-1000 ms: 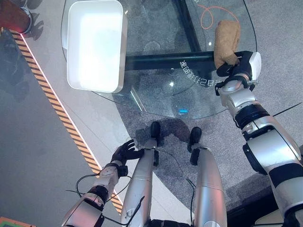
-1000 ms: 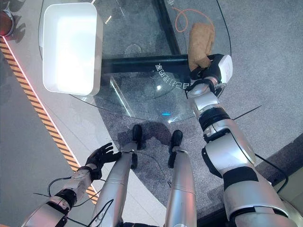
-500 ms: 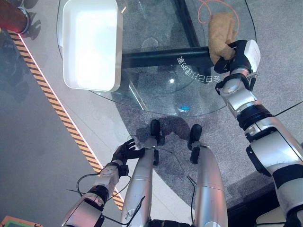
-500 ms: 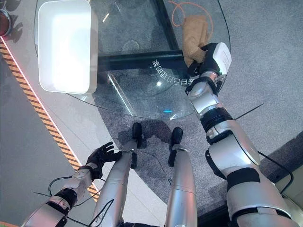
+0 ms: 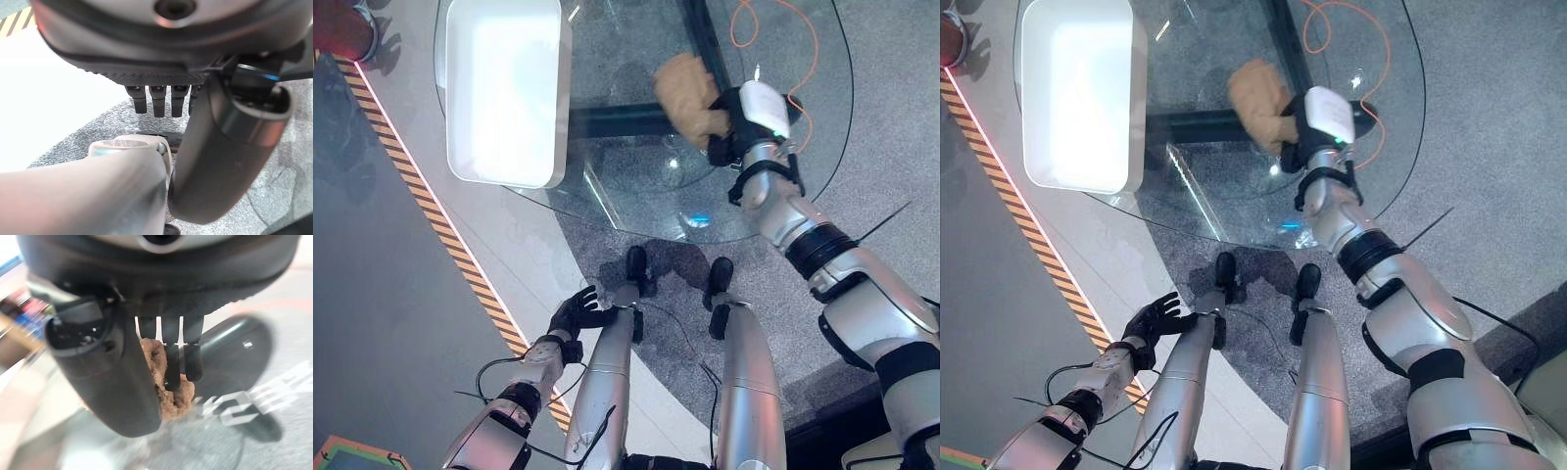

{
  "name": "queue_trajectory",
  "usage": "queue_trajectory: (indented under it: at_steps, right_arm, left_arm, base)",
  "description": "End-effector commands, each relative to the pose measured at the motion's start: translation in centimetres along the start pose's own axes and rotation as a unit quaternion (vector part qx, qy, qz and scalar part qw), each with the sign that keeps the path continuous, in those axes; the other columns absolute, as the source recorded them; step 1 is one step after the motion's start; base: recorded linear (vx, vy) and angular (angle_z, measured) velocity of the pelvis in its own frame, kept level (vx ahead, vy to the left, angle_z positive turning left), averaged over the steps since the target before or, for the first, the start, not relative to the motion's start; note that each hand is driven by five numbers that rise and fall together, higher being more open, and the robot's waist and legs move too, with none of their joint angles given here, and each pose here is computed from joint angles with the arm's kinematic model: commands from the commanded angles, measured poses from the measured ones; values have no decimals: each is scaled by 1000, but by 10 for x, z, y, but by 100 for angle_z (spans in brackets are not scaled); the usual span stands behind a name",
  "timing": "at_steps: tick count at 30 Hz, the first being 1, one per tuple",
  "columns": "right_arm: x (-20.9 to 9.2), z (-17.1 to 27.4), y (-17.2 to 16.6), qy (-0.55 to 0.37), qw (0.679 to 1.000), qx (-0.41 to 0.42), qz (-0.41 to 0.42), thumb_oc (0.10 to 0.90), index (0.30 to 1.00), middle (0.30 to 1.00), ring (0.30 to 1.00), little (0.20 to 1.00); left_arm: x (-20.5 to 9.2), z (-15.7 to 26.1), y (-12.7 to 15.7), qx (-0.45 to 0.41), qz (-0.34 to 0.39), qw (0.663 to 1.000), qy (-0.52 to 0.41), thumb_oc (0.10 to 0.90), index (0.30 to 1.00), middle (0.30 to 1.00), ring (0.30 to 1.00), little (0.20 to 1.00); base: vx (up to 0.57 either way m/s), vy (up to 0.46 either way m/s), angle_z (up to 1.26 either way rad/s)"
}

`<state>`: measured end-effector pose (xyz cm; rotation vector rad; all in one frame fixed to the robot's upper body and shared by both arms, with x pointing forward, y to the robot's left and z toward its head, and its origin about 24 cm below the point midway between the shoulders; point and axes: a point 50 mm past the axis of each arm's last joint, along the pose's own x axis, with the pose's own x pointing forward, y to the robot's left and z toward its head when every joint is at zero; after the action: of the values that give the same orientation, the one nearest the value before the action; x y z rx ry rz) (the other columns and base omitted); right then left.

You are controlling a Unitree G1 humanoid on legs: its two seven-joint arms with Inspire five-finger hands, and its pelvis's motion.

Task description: Wipe the table with a cloth and put it in the basket.

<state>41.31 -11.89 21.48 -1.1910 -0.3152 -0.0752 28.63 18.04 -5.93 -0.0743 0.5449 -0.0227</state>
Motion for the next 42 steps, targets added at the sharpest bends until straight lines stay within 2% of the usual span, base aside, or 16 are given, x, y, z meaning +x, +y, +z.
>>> queue_trajectory:
  at_steps: [1,12,26,36,42]
  right_arm:
    - [-4,70,-2,-158,987,25,7,100,300,300,300,200]
    - [-17,80,26,-199,976,20,90,100,300,300,300,200]
    - [-18,74,32,-190,977,9,100,100,300,300,300,200]
    - [6,13,-14,-37,995,30,-85,100,300,300,300,200]
    - [5,-41,-55,105,958,99,-248,100,300,300,300,200]
  left_arm:
    - [-3,-14,-4,10,9,1000,22,800,900,900,900,900]
    - [-1,-11,-7,12,7,1000,19,800,900,900,900,900]
    - [1,-6,-6,15,4,1000,21,800,900,900,900,900]
    - [1,-7,-3,11,4,1000,23,800,900,900,900,900]
    - [-4,-20,1,6,8,999,33,800,900,900,900,900]
  base:
    - [-7,-14,3]
    - [-3,-1,2]
    - [0,0,0]
    - [0,0,0]
    - [49,8,3]
